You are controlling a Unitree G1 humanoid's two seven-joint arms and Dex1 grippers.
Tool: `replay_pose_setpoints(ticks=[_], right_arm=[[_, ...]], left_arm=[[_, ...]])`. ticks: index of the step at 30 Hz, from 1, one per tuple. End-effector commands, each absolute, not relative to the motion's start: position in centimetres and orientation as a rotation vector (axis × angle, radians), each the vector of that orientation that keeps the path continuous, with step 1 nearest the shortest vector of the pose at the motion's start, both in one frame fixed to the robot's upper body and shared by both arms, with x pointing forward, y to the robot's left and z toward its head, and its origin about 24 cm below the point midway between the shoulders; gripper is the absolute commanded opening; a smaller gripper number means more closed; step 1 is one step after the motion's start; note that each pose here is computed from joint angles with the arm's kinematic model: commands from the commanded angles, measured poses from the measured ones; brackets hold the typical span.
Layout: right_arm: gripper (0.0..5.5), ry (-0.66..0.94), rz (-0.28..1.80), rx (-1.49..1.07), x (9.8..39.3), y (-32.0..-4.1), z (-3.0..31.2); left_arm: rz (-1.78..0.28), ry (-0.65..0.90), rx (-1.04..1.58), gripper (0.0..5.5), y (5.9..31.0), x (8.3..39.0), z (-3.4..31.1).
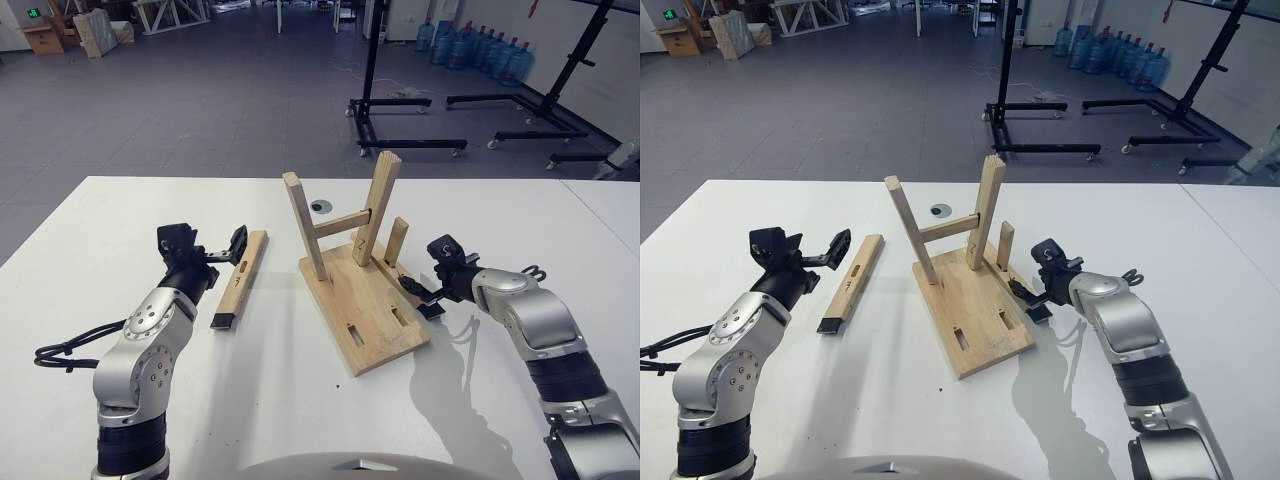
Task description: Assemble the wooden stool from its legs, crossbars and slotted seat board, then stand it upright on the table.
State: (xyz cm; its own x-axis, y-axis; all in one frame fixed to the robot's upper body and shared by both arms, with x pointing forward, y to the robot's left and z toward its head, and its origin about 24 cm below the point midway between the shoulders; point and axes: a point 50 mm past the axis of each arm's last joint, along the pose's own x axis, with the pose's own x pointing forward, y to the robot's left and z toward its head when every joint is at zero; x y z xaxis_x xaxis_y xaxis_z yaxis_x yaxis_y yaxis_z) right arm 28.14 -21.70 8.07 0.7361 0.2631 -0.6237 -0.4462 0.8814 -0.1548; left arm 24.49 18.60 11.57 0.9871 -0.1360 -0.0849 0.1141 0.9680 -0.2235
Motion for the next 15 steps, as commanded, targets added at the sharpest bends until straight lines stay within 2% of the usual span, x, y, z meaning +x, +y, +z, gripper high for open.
replay_pose_setpoints(ticks=[1, 12, 15], right_arm=[[5.37, 0.658, 0.404, -0.328, 27.9, -21.8, 7.4], [5.37, 0.724, 0.417, -0.407, 27.1, -22.4, 6.1], [4.95, 0.773, 0.422, -0.399, 26.8, -22.5, 5.1]], left_arm=[[-0.122, 0.102, -0.217, 5.4, 18.6, 24.6, 11.4], [-0.132, 0.109, -0.223, 5.4, 18.2, 24.6, 11.1], [-0.135, 0.108, -0.223, 5.4, 18.0, 24.8, 11.1]])
